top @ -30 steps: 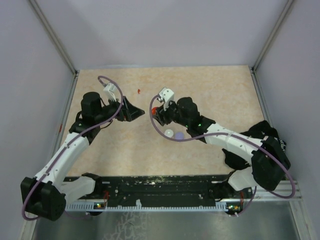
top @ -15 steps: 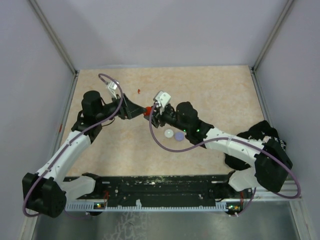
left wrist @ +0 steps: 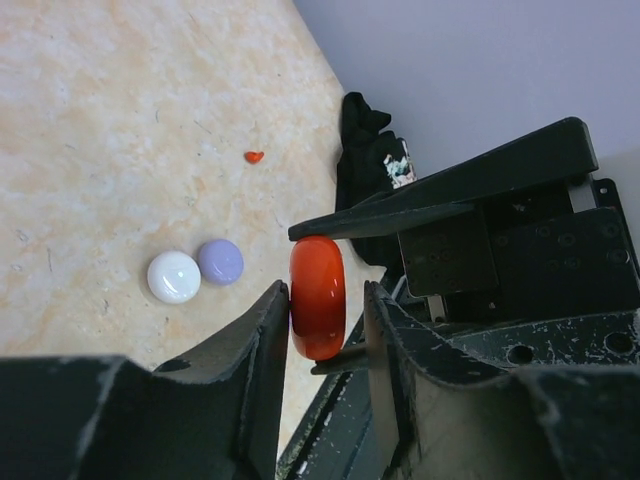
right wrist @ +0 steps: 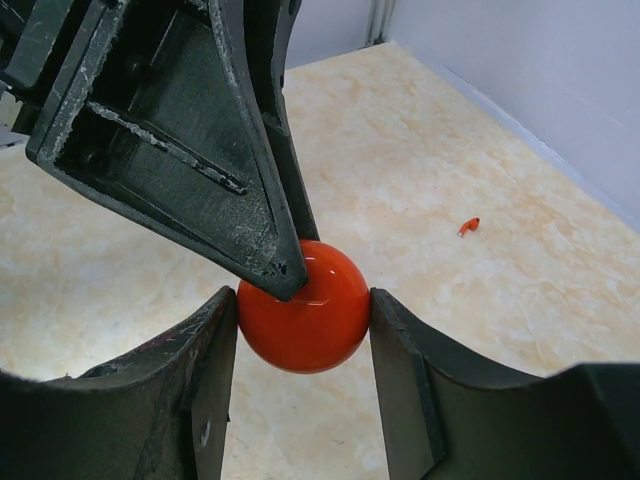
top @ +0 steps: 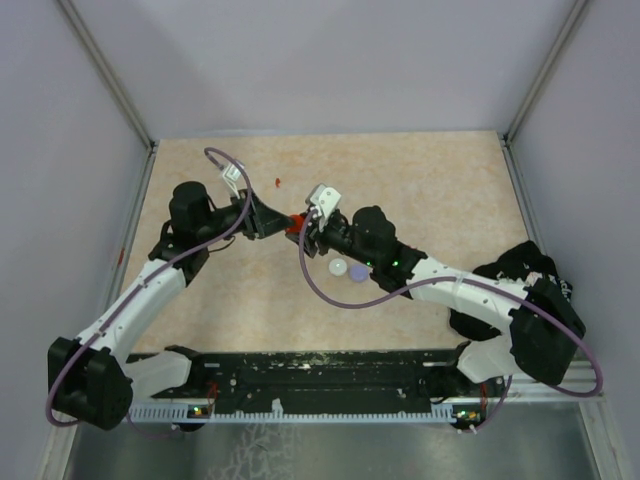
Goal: Insert the wireless bluetooth earbuds into the charging case
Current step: Pick up the charging case at the center of the board.
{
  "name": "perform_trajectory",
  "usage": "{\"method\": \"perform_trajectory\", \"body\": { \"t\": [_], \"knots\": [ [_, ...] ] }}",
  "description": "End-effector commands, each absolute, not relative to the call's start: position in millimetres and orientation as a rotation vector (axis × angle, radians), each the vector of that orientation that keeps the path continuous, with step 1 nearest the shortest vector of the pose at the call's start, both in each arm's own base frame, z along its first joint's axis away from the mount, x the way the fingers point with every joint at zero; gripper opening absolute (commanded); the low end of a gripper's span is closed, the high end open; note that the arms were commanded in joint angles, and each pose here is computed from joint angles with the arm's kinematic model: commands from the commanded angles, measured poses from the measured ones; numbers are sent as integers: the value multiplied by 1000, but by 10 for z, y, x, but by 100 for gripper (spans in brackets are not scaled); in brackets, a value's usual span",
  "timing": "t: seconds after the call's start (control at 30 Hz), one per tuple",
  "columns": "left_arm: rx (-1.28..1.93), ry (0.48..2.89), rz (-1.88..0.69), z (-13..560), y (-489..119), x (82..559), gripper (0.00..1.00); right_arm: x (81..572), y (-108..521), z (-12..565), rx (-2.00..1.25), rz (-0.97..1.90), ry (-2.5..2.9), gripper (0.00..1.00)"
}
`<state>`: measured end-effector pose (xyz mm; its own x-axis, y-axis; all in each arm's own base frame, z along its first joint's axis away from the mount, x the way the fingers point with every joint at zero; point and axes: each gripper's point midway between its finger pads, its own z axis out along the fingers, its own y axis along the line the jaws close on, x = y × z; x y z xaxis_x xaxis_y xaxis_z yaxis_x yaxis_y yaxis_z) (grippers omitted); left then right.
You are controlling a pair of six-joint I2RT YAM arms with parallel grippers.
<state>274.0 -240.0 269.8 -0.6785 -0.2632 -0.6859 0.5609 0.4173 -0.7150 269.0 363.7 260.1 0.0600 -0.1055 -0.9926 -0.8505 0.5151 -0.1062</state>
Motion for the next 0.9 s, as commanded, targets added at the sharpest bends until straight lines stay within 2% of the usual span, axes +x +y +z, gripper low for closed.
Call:
{"method": "perform_trajectory", "body": {
  "t": [0.0,0.23,0.3,0.4,0.63,0.87],
  "knots": [
    [303,1858,-1371,2776,-2445,2704,37,2613,3621,3035,-853,721,1283,30],
    [333,1844,-1373,2813,-2456,2673,15,2589,3620,3083,-842,741,1277,33],
    [348,1838,-1353,2827,-2444,2674,8,2573,3615,3106,-841,747,1278,37],
    [399,1820,-1291,2874,-2414,2693,3,2549,3587,3143,-846,753,1287,48],
    [593,1726,-1130,3128,-2340,2675,2,2376,3422,3277,-922,929,1296,62],
    [824,1634,-1103,3271,-2364,2493,4,2232,3260,3357,-1051,1060,1328,64]
  ]
}}
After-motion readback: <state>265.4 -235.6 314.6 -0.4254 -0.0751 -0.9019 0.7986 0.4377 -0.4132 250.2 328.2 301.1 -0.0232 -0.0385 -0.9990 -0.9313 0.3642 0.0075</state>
